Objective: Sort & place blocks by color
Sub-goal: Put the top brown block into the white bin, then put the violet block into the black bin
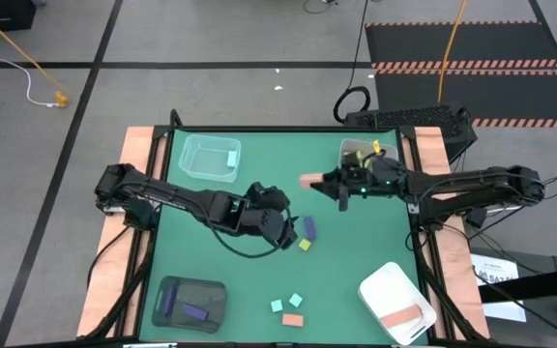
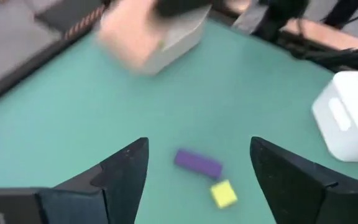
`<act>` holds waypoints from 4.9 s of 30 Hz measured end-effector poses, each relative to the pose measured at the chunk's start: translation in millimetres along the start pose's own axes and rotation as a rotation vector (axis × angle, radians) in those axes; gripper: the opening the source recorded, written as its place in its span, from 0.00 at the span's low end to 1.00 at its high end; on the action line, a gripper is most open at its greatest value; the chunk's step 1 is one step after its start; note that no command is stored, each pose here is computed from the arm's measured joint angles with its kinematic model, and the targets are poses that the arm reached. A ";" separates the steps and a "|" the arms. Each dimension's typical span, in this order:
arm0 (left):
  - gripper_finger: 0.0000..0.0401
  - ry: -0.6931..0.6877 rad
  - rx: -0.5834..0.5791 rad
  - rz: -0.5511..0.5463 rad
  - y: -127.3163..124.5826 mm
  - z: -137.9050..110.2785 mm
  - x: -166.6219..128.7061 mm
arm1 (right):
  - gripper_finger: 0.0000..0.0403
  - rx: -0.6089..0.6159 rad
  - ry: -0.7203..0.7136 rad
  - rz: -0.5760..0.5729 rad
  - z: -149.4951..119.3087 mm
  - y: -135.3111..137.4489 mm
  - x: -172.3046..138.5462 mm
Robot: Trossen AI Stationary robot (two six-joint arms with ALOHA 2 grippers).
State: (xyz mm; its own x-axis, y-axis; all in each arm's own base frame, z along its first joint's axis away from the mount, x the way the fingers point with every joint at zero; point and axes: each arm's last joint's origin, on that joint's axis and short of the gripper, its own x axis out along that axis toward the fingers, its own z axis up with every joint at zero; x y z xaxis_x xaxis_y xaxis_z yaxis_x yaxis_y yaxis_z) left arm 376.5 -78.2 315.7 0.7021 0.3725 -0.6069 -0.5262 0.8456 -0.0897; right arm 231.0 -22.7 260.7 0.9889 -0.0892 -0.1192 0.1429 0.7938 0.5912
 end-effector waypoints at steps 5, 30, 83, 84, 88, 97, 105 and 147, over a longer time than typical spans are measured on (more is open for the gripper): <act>0.63 0.093 -0.099 0.073 4.6 -13.0 -3.4 | 0.29 -0.081 -0.143 0.114 16.0 17.5 -13.5; 0.48 0.141 -0.136 0.133 8.6 -20.6 -6.1 | 0.29 0.257 0.382 0.096 -60.7 53.6 -23.7; 0.46 0.205 -0.046 0.179 10.9 -30.0 -10.9 | 0.83 0.616 1.129 0.010 -149.2 86.9 -94.2; 0.46 0.206 -0.045 0.178 10.7 -30.2 -11.1 | 0.83 0.586 1.098 0.032 -147.8 86.6 -92.3; 0.46 0.208 -0.042 0.179 10.8 -30.5 -11.3 | 0.83 0.494 0.957 0.122 -134.8 85.7 -83.1; 0.46 0.210 -0.039 0.179 10.8 -30.6 -11.4 | 0.83 0.327 0.684 0.202 -91.8 66.1 -68.4; 0.46 0.208 -0.050 0.181 11.5 -29.9 -10.7 | 0.83 0.137 0.469 0.107 -61.2 31.5 -47.4; 0.46 0.018 -0.498 0.029 -0.9 -5.7 -2.1 | 0.83 -0.032 0.583 -0.303 -42.9 -5.1 10.7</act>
State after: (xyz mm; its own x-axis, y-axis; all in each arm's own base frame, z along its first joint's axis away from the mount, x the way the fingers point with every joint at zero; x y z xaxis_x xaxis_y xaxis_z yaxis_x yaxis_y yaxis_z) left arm 372.7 -81.8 312.6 0.6780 0.3825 -0.6278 -0.7134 0.5483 -0.4364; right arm 239.1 -1.9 222.1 0.7191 0.0222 -0.6946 0.4010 0.8031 0.4408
